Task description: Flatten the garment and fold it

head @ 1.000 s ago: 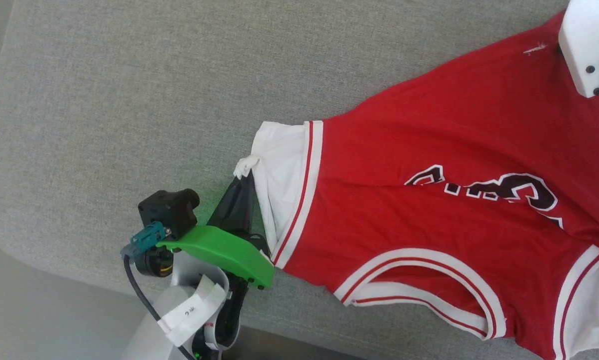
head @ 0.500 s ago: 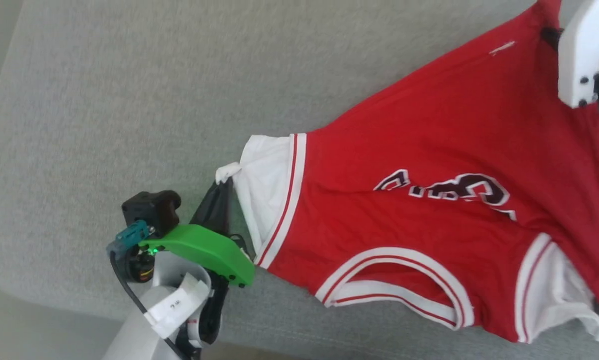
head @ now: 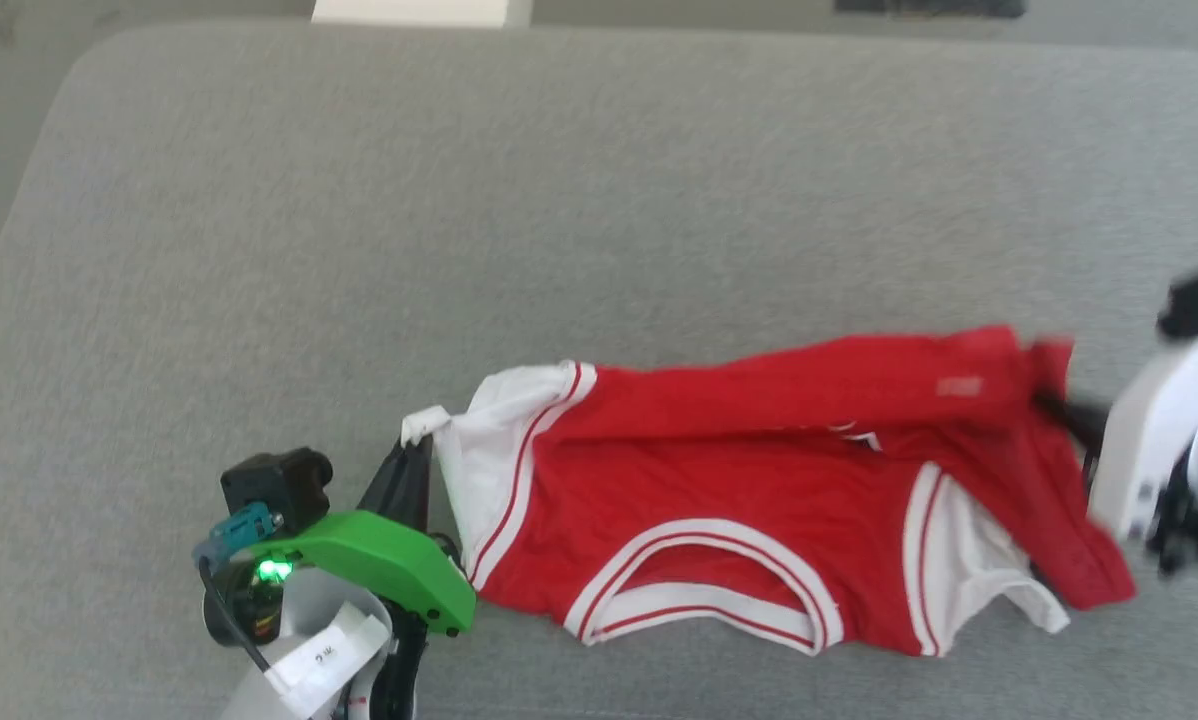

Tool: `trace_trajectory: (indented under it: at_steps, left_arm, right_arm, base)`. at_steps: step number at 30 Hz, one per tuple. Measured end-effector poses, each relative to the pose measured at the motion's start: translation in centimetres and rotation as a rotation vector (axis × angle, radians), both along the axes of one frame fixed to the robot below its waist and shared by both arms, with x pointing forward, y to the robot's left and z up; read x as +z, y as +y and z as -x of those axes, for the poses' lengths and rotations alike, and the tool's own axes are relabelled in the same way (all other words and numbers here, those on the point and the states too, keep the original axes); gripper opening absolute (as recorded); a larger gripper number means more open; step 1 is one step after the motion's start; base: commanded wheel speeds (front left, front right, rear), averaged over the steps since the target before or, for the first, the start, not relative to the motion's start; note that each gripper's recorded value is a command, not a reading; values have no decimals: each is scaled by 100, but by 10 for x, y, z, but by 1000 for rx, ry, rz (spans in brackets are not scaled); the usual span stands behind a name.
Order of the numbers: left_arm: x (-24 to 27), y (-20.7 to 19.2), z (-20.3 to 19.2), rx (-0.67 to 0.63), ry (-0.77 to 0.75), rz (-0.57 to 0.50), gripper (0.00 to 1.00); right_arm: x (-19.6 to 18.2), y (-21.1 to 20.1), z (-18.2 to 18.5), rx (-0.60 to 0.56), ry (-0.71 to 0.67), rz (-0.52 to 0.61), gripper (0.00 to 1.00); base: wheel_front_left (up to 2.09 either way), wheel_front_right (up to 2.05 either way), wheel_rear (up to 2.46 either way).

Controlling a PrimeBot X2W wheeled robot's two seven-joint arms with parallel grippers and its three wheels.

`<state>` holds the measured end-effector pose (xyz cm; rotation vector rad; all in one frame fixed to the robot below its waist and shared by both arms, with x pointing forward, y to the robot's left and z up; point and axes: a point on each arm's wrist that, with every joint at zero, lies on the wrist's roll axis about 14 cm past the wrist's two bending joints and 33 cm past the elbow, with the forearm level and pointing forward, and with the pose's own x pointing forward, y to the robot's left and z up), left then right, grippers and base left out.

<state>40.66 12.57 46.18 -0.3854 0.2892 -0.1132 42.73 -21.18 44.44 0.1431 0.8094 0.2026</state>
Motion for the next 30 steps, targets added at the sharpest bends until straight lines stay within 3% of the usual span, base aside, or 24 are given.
trace_trajectory:
  at_steps: [6,11,16,19,30]
  left_arm:
    - [13,-13,6,-32,-26,23,0]
    - [23,-16,9,-43,-49,40,0]
    - [34,-13,6,-61,-80,30,0]
    - [60,-13,-7,-97,-152,10,0]
    - [226,-22,-55,-207,-564,-148,0]
  right_arm:
    - [-22,-5,67,-107,89,-94,0]
    - [-21,-8,85,-169,83,-143,0]
    - [2,-10,73,-162,9,-140,0]
    - [35,-11,53,-130,-76,-122,0]
    - [166,-31,0,-46,-338,-12,0]
  base:
    - [0,0,0]
    - [0,0,0]
    - [0,0,0]
    - [0,0,0]
    - [0,0,0]
